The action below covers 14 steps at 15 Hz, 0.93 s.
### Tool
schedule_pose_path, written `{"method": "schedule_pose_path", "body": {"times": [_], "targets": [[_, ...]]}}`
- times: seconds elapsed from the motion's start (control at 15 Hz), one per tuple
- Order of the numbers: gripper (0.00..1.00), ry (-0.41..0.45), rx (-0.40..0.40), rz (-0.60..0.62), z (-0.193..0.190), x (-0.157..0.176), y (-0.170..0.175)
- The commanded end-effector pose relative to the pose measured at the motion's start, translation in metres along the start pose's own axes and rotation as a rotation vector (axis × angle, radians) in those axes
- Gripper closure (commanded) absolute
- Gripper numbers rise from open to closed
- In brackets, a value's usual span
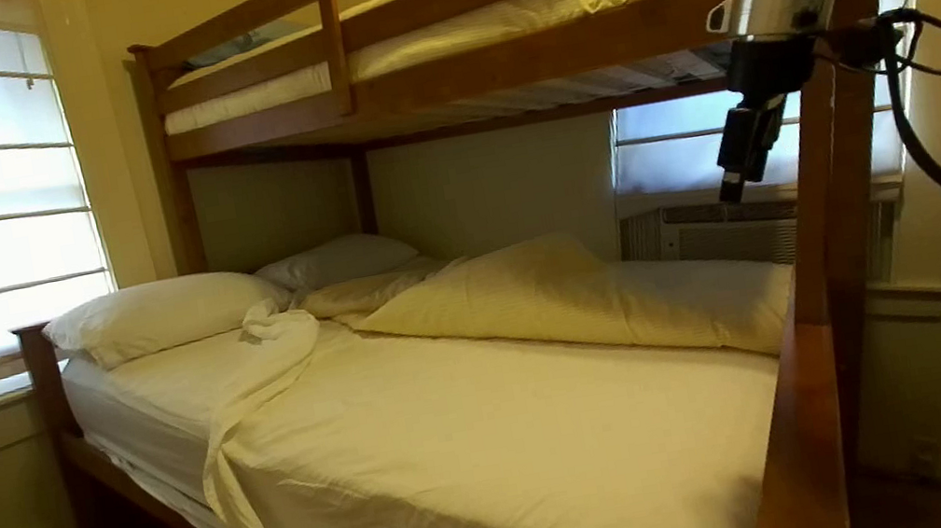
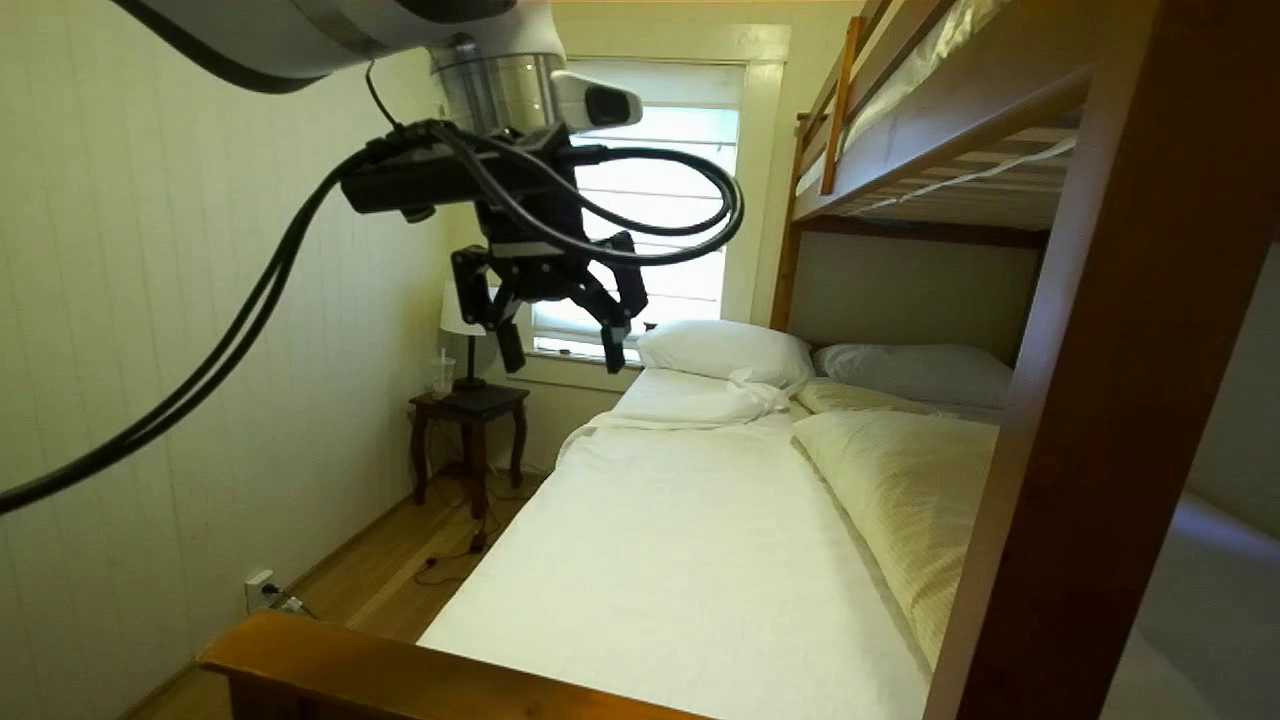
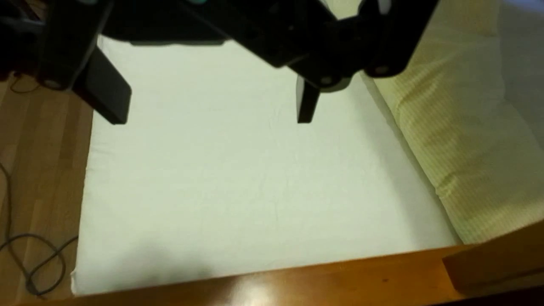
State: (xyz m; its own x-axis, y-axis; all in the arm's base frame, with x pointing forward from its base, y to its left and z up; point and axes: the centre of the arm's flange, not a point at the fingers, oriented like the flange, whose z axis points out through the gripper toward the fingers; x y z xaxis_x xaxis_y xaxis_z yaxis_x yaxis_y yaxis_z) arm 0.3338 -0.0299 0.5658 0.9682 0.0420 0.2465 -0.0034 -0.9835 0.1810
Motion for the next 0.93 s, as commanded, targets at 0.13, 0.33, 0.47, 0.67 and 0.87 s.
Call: {"method": "schedule_pose_path", "body": {"times": [0.13,0.33,0.47,0.67,0.87], "targets": [[0.0,0.09,-0.093,-0.057,0.054,0.089,-0.014],[0.0,0.111,-0.183,-0.076,0.09,0.136,-0.005],[0.0,0.127,-0.265,-0.102,0.119,0.162,0.013],[0.0,0.205,-0.364,-0.17,0.164,0.191,0.04],[0.0,0.331,-0.45,-0.19,0.202,0.21,0.068]]}}
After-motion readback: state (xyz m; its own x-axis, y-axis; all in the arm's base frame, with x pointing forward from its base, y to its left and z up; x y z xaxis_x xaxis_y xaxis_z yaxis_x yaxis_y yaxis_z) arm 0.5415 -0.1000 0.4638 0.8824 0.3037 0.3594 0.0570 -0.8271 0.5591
